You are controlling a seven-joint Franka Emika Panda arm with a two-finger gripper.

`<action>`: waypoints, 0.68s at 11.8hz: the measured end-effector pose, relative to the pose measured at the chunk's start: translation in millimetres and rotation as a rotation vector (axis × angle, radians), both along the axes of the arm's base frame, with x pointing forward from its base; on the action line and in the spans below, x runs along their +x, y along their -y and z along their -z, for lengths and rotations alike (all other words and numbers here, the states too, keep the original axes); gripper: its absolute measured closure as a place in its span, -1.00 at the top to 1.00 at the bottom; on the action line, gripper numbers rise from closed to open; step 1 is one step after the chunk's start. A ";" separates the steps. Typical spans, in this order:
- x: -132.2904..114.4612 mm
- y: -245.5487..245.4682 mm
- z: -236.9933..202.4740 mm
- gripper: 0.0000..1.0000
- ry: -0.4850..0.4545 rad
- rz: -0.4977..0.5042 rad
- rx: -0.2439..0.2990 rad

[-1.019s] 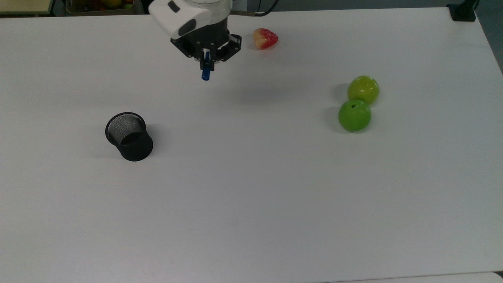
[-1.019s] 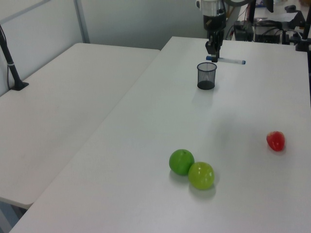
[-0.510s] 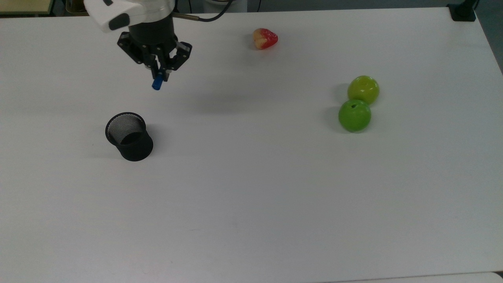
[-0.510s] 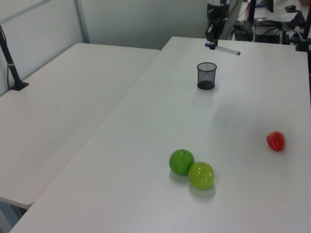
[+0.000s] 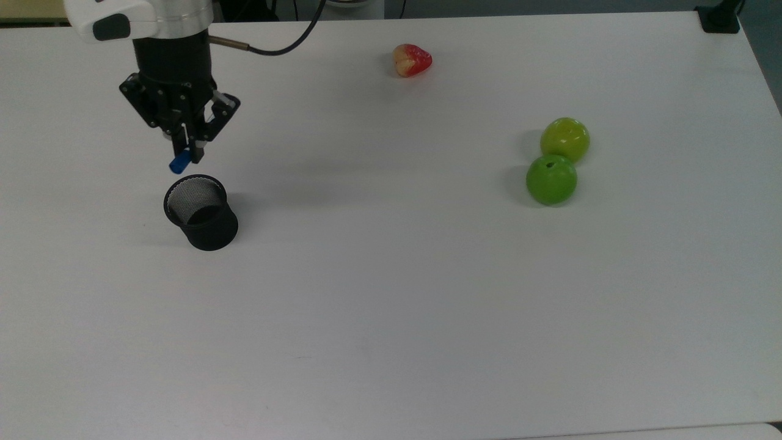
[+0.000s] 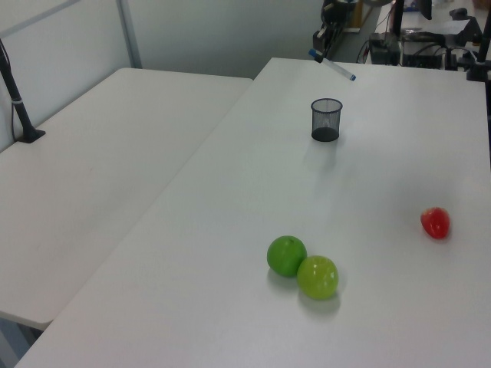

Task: Place marker
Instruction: 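Tilt the marker upright and lower it into the cup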

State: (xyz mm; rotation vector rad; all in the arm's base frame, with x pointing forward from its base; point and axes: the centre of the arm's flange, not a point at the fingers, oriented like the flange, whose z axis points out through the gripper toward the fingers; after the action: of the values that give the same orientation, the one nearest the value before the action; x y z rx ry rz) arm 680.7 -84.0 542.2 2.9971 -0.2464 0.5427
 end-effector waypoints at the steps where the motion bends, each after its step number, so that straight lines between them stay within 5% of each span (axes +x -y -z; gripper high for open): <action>1: 1.7 8.6 5.6 -0.67 0.036 0.008 -0.003; 8: 5.2 43.0 62.8 -0.67 0.235 0.030 -0.030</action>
State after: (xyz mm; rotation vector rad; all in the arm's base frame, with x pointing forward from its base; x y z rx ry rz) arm 685.9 -127.0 479.4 2.8930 -0.2948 0.8874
